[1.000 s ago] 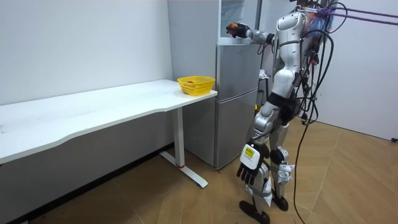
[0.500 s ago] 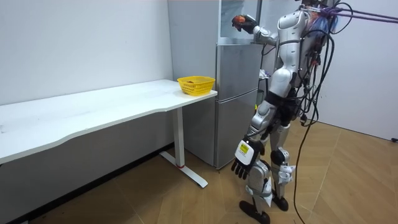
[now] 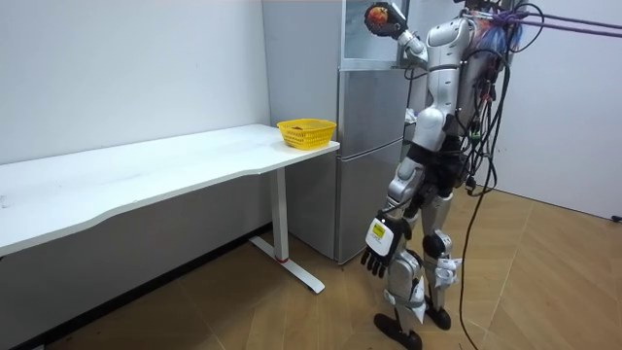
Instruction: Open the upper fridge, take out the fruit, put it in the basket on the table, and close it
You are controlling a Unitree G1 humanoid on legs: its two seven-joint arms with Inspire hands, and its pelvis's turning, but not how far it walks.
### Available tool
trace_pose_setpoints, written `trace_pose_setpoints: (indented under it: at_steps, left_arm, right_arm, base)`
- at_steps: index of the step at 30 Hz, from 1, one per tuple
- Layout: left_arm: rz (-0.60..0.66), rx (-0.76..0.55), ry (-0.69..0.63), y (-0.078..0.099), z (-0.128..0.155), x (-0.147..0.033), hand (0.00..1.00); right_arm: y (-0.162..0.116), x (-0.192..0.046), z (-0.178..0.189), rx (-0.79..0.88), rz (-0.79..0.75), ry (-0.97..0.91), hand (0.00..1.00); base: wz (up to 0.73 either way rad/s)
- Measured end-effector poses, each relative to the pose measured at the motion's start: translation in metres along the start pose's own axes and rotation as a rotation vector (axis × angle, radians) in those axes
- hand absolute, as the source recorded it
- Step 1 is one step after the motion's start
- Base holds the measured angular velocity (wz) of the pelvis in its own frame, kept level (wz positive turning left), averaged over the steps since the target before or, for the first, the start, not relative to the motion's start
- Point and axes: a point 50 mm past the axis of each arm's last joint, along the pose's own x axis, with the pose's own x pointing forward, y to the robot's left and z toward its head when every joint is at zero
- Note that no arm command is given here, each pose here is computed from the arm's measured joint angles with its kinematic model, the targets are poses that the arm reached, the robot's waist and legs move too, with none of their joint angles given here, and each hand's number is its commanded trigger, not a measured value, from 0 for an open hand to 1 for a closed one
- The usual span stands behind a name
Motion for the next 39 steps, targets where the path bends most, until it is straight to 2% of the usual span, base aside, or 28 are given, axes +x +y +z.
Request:
trace_pose_setpoints:
  at_steps: [3, 8, 20, 31, 39]
  left_arm:
    - [-0.009, 0.008, 0.007, -0.002, -0.003, 0.0, 0.0]
    - [-0.021, 0.017, 0.029, -0.004, -0.006, 0.001, 0.0]
    - [-0.087, 0.03, 0.0, -0.006, 0.004, 0.002, 0.0]
    - [-0.094, 0.096, -0.015, -0.005, 0.013, 0.003, 0.0]
    - [-0.107, 0.1, -0.02, -0.003, 0.015, 0.003, 0.0]
  right_arm:
    - [0.005, -0.001, 0.012, -0.006, 0.009, -0.059, 1.0]
    - [0.024, -0.005, 0.025, -0.012, 0.14, -0.117, 1.0]
    - [0.059, -0.014, 0.045, -0.02, 0.337, -0.186, 1.0]
    - [0.076, -0.012, 0.057, -0.014, 0.397, -0.252, 1.0]
    - [0.093, -0.02, 0.054, -0.015, 0.475, -0.241, 1.0]
  base:
    - [-0.02]
    - [-0.07]
    - [0.07]
    - [0.03]
    - [0.02]
